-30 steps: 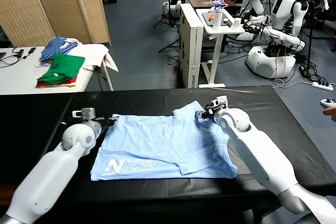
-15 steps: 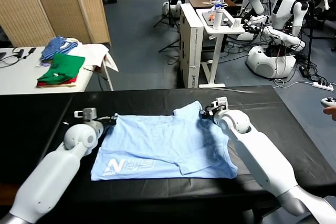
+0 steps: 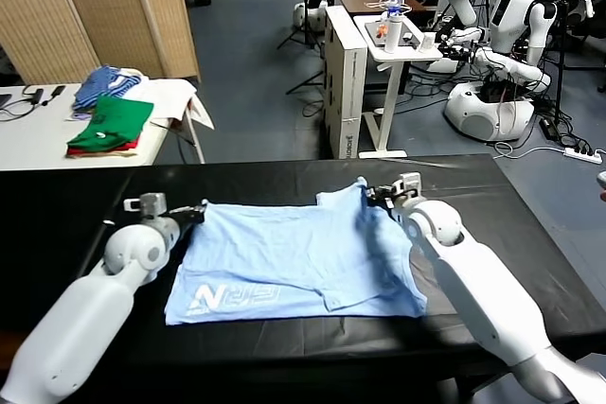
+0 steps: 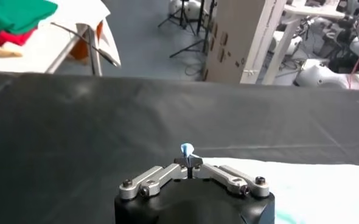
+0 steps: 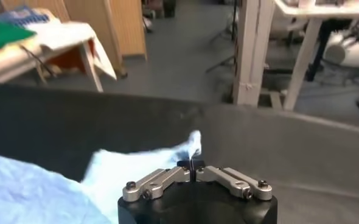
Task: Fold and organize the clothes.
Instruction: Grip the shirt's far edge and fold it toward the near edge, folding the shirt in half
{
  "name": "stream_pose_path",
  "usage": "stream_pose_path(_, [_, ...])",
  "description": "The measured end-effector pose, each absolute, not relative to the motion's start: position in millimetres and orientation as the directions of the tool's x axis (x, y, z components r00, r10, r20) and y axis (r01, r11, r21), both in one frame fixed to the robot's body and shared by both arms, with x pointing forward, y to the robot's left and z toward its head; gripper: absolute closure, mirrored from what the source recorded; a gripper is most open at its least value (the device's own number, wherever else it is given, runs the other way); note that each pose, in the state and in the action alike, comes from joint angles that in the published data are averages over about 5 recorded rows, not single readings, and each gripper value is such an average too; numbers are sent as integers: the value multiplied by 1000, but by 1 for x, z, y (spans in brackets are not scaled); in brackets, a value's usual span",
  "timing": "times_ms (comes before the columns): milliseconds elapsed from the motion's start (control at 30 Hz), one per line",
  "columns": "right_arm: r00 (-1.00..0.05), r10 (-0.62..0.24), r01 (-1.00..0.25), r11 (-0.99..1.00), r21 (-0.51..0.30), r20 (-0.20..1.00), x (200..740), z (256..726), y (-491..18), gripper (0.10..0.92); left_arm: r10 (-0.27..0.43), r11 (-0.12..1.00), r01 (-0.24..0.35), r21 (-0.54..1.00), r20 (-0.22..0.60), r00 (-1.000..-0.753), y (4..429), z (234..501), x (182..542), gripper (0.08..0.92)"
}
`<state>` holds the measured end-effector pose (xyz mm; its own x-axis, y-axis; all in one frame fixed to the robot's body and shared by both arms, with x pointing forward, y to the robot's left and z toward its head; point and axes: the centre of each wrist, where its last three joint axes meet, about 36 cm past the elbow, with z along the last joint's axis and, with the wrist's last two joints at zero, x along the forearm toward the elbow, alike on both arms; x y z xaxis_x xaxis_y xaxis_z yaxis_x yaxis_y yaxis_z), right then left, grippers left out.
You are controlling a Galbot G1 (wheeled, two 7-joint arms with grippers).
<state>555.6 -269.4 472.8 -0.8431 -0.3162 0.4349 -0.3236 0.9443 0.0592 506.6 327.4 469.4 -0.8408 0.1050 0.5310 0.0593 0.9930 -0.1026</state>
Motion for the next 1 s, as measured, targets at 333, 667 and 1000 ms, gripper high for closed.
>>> stream_pose_path(333, [-822, -326, -345, 938, 48, 468, 502, 484, -285, 881, 119, 993, 103, -60, 513, -850, 332, 483, 449, 853])
stream_pose_path(667, [-780, -335, -387, 922, 15, 529, 452, 496, -288, 881, 125, 991, 126, -35, 528, -840, 326, 480, 401, 853])
stream_pose_path(1000, [-719, -334, -420, 907, 2, 610, 426, 477, -282, 881, 95, 991, 132, 27, 555, -827, 320, 469, 381, 853])
